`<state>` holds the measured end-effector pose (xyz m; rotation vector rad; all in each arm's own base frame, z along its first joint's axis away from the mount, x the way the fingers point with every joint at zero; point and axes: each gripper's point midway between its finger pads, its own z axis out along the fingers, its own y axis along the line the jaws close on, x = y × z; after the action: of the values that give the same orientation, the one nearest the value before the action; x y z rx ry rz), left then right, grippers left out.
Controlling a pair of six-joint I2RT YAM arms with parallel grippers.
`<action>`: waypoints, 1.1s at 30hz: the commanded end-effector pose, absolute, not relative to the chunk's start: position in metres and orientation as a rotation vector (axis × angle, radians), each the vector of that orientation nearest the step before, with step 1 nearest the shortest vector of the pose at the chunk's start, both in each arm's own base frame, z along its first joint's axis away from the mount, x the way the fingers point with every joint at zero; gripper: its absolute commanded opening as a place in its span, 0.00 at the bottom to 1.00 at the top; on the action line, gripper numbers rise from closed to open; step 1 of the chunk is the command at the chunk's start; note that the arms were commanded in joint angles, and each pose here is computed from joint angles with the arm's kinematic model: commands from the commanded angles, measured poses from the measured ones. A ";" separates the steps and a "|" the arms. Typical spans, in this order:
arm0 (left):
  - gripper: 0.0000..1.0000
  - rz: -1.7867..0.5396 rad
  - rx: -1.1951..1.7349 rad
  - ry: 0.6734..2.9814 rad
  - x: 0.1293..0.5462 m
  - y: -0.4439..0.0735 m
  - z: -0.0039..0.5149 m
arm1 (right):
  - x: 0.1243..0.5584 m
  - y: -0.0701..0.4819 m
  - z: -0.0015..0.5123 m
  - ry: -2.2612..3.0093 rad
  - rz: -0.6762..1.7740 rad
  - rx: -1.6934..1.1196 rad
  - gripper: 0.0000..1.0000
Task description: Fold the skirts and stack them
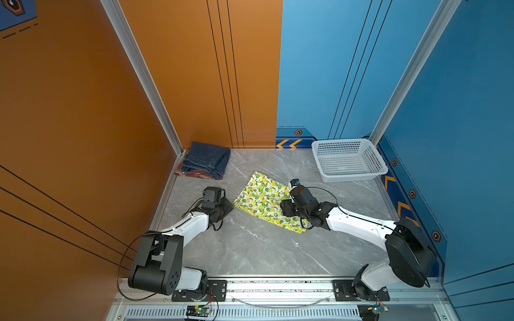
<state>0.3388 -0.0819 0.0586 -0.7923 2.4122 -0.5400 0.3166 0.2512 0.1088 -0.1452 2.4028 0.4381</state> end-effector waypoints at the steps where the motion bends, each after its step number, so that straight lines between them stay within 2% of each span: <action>1: 0.48 -0.468 -0.666 2.479 0.342 -0.098 0.060 | 0.310 0.227 0.097 2.451 0.407 0.010 0.64; 8: 0.48 -0.396 -0.419 2.551 0.359 -0.144 0.064 | 0.297 0.215 0.076 2.511 0.381 0.057 0.64; 15: 0.47 -0.281 -0.265 2.634 0.354 -0.161 0.057 | 0.294 0.189 0.076 2.508 0.320 0.128 0.63; 24: 0.53 -0.320 -0.462 2.595 0.336 -0.121 0.060 | 0.273 0.154 0.078 2.499 0.233 0.185 0.63; 33: 0.52 -0.479 -0.622 2.547 0.354 -0.111 0.045 | 0.255 0.151 0.069 2.535 0.258 0.182 0.63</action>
<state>0.3463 -0.1014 0.0470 -0.5985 2.5646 -0.3858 0.2645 0.1590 0.0733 0.1653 2.5130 0.2884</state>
